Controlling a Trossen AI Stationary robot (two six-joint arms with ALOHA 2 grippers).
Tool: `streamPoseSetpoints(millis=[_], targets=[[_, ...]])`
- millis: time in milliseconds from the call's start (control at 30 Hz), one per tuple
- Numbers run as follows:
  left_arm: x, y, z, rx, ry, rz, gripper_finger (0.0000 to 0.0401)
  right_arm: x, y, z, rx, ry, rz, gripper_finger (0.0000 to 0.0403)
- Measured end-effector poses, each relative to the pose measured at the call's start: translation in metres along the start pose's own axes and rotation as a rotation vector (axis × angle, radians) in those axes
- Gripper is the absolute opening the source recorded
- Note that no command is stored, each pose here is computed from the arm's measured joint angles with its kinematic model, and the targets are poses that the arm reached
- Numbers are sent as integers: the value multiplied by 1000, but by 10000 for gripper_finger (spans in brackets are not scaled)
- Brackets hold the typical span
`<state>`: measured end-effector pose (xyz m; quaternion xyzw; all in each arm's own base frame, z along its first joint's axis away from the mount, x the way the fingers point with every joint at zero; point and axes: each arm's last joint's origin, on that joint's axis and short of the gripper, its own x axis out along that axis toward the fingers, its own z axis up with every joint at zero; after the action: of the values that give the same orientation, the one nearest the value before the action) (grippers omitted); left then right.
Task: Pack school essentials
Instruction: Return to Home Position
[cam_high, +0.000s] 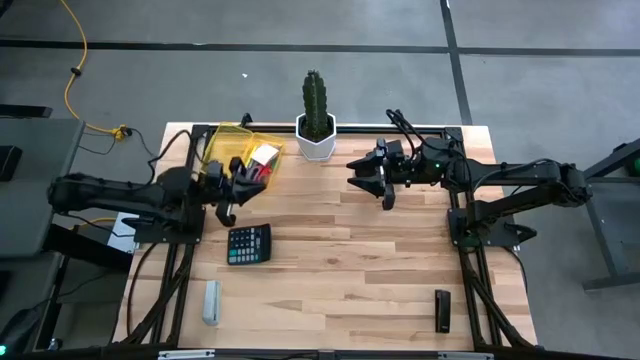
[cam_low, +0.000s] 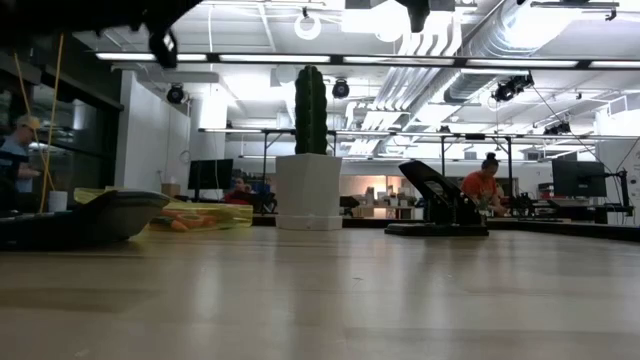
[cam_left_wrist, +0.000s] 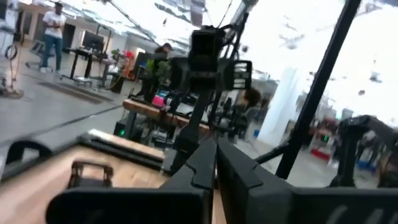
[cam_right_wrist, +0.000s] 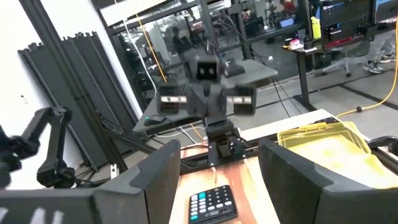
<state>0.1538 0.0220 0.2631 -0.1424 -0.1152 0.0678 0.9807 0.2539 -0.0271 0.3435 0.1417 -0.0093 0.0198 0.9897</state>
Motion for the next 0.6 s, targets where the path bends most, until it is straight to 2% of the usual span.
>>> streamPoseSetpoints(millis=[100, 333, 467, 600], targets=[[-18, 6, -24, -53, -24, -1, 2, 0, 0, 0, -8, 2, -1, 206], [-50, 17, -58, -76, -51, -8, 0, 0, 0, -1, -13, 6, -9, 206], [-55, 18, -63, -40, 26, 10, 0, 0, -2, -1, 47, 0, -54, 206], [-61, 19, -64, -19, 45, 14, 0, -2, -1, 0, 99, -1, -45, 199]])
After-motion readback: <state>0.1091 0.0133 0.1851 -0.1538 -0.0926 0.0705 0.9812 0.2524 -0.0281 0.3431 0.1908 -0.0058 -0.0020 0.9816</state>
